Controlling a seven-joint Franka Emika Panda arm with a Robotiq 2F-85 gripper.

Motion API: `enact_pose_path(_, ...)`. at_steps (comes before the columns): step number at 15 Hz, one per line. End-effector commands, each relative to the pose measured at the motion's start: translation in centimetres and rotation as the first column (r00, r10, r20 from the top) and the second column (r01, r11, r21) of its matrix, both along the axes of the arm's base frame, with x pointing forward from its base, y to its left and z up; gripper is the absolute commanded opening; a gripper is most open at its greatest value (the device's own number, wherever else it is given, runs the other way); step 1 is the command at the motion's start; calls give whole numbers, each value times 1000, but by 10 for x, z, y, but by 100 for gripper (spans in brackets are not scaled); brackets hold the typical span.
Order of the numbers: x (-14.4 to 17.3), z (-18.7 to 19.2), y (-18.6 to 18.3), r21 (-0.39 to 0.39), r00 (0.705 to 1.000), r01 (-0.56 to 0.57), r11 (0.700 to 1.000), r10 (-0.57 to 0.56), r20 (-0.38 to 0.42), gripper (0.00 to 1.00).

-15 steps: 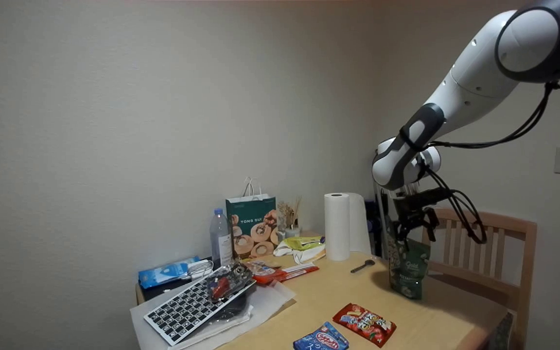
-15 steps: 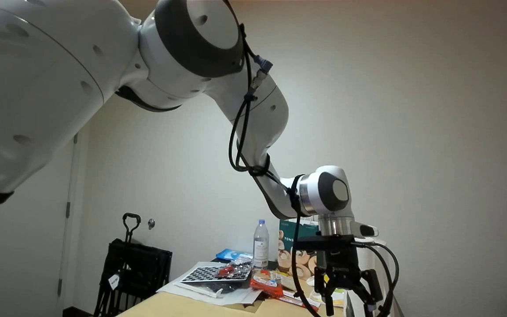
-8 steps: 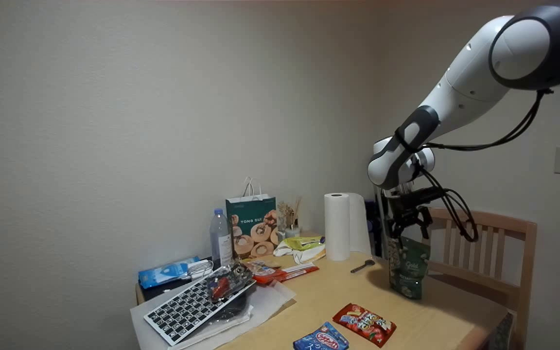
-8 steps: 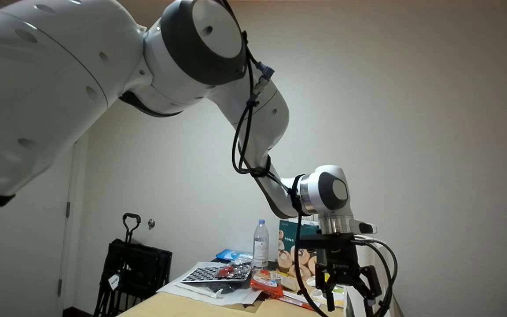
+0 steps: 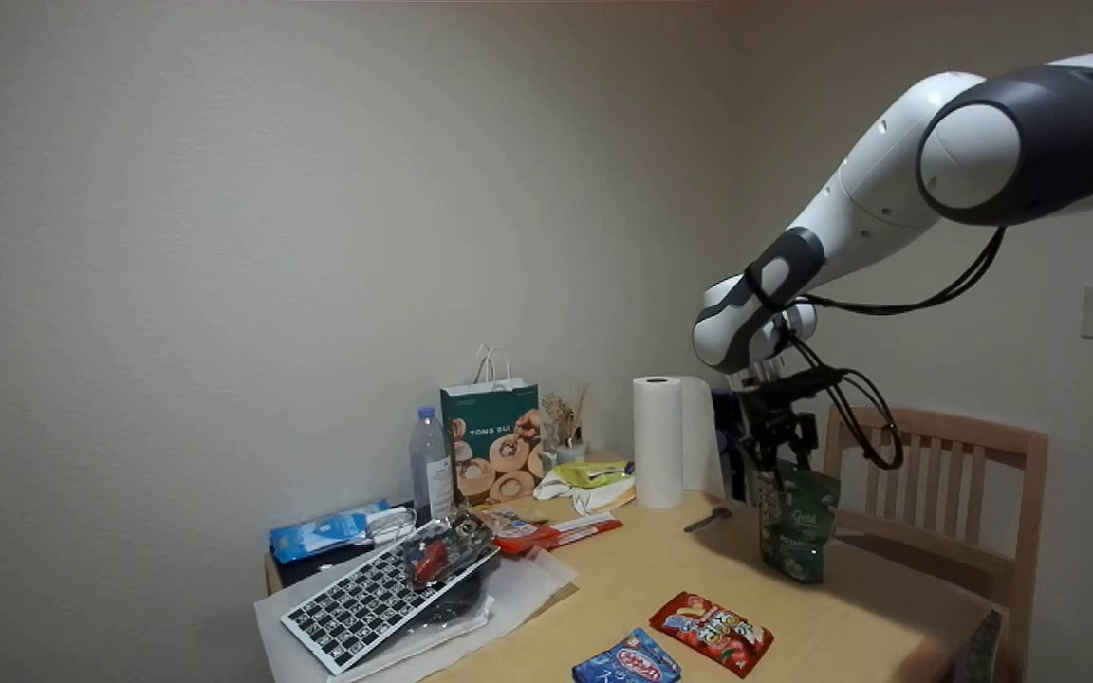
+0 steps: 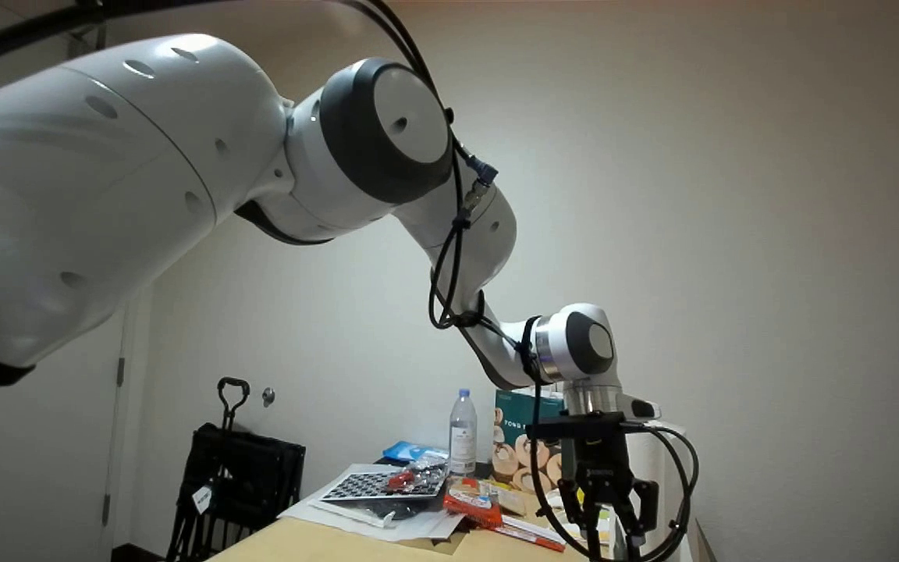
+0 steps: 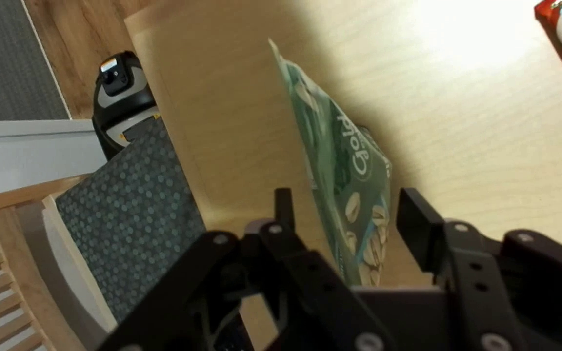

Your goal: Move the sachet forward

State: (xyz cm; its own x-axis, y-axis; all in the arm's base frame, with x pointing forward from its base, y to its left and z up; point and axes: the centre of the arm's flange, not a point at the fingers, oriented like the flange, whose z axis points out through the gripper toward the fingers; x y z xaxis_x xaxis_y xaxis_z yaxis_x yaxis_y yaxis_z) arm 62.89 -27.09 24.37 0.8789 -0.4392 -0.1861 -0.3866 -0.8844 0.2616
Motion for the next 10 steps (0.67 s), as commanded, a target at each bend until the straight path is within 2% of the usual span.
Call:
enact_pose_path(1, -5, 5, -9, 12, 996, 47, 999, -46, -82, 27)
enact_pose_path(5, -10, 12, -17, 28, 989, 89, 996, -85, -117, 2)
enact_pose_path(10, -12, 14, -27, 61, 986, 104, 993, -95, -138, 0)
